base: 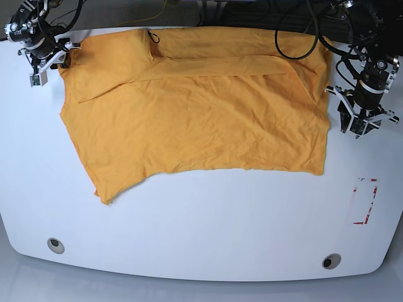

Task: Layout the t-shirt on the table in an organized manner, then fold the t-shirt properly
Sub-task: 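Move the left gripper along the shirt side toward the hem, then lower both grippers to the hem corners of the shirt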

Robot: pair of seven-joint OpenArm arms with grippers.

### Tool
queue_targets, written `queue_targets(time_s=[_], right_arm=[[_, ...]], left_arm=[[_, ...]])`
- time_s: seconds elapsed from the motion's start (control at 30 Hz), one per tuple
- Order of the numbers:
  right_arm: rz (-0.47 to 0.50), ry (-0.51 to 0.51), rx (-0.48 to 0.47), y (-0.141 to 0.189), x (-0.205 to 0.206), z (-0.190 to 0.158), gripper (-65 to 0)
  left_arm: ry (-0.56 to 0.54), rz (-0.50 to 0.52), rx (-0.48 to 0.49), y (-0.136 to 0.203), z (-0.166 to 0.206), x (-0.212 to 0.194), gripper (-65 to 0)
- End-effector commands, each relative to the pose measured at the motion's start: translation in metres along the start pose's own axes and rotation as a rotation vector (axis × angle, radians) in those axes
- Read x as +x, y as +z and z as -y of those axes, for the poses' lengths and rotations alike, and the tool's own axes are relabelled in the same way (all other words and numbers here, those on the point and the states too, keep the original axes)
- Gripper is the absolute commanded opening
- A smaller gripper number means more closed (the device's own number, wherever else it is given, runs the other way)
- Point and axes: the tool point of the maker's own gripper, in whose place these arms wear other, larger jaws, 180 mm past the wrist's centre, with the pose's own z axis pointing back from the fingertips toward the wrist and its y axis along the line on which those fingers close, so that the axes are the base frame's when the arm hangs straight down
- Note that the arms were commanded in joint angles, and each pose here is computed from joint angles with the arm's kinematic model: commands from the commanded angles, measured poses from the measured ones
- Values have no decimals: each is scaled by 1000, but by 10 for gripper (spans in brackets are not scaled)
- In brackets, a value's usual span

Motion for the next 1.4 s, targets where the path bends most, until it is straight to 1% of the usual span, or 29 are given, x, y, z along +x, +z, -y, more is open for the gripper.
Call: queue_targets(time_s=[0.0,0.1,0.2,0.4,0.67,0.77,1.0,1.07,1.17,1.23,1.27,1.37], right_arm=[[36,22,-19,7,11,7,-277],[46,32,-26,10,15,7,-197],[57,71,-60,16,23,9,-168],[68,136,-134,27,37,14,-164],[166,134,-157,23,82,17,-162],[213,119,-176,18,108,22,-162],[248,155,-139,-11,166,10,-162],[257,150,-111,-20,180,4,-162],[302,119,-69,-32,204,0,-162],[319,107,-40,-40,214,-4,-162],[334,95,-9,-47,224,-9,-164],[351,90,37,-59,245,-14,-164]], left_arm=[[7,33,12,0,-5,7,-291],[16,37,11,-4,-6,9,-215],[32,27,4,-10,-5,5,-192],[68,16,-6,-24,-7,0,-193],[114,24,-7,-44,-15,6,-192],[136,50,0,-55,-22,18,-192],[174,90,4,-71,-32,38,-192],[180,102,-1,-77,-33,45,-191],[171,109,-32,-85,-25,53,-191],[164,112,-44,-87,-22,56,-191],[159,112,-55,-89,-18,57,-191],[146,115,-72,-91,-11,60,-191]])
